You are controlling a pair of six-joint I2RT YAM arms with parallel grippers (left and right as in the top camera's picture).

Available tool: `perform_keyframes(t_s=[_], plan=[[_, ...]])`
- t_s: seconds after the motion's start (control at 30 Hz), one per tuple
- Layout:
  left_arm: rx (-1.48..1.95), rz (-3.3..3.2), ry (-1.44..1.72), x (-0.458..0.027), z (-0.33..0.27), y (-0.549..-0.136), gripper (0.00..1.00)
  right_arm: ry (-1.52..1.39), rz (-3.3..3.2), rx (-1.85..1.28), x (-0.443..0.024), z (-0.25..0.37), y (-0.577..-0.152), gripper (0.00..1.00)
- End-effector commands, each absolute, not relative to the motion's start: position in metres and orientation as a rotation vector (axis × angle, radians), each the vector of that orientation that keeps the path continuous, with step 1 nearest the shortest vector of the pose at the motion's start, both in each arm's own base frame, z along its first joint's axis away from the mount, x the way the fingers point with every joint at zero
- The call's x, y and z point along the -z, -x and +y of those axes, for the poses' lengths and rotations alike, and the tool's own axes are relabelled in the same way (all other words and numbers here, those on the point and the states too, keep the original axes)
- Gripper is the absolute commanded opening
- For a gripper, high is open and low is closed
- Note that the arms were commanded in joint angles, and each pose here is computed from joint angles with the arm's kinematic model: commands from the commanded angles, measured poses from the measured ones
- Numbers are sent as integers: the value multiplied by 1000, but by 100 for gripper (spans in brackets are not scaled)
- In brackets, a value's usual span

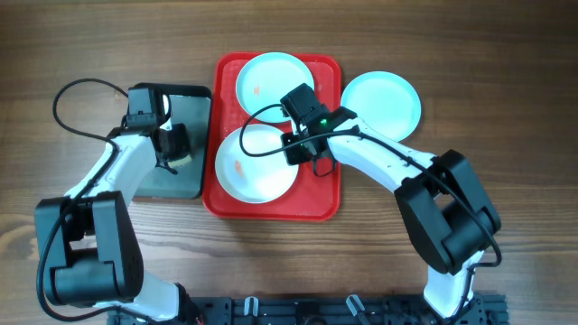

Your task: Clean dirty plates on tray and stack at the side

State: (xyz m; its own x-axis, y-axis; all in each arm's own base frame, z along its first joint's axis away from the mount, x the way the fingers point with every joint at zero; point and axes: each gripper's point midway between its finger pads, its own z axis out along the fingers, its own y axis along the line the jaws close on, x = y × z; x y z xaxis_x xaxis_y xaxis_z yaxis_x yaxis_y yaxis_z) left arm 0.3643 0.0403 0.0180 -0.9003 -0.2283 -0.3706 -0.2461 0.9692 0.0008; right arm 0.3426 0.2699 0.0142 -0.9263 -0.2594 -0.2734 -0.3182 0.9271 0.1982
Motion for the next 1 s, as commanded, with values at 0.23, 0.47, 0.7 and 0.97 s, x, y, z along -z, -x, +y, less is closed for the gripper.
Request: perform_keyframes(t_s=[0.23, 0.47, 0.7, 0.97], plan=[[-86, 2733, 348, -21, 43, -362, 20, 319, 2839, -166, -38, 241, -343, 4], [-86, 2733, 348, -20, 43, -362, 20, 289, 2875, -159, -35, 238, -337, 4], [-39, 2736, 339, -20, 38, -362, 26, 289, 2878, -157, -35, 238, -336, 4], [-39, 2737, 339, -20, 38, -362, 13, 253, 2914, -199, -31, 240, -329, 4]])
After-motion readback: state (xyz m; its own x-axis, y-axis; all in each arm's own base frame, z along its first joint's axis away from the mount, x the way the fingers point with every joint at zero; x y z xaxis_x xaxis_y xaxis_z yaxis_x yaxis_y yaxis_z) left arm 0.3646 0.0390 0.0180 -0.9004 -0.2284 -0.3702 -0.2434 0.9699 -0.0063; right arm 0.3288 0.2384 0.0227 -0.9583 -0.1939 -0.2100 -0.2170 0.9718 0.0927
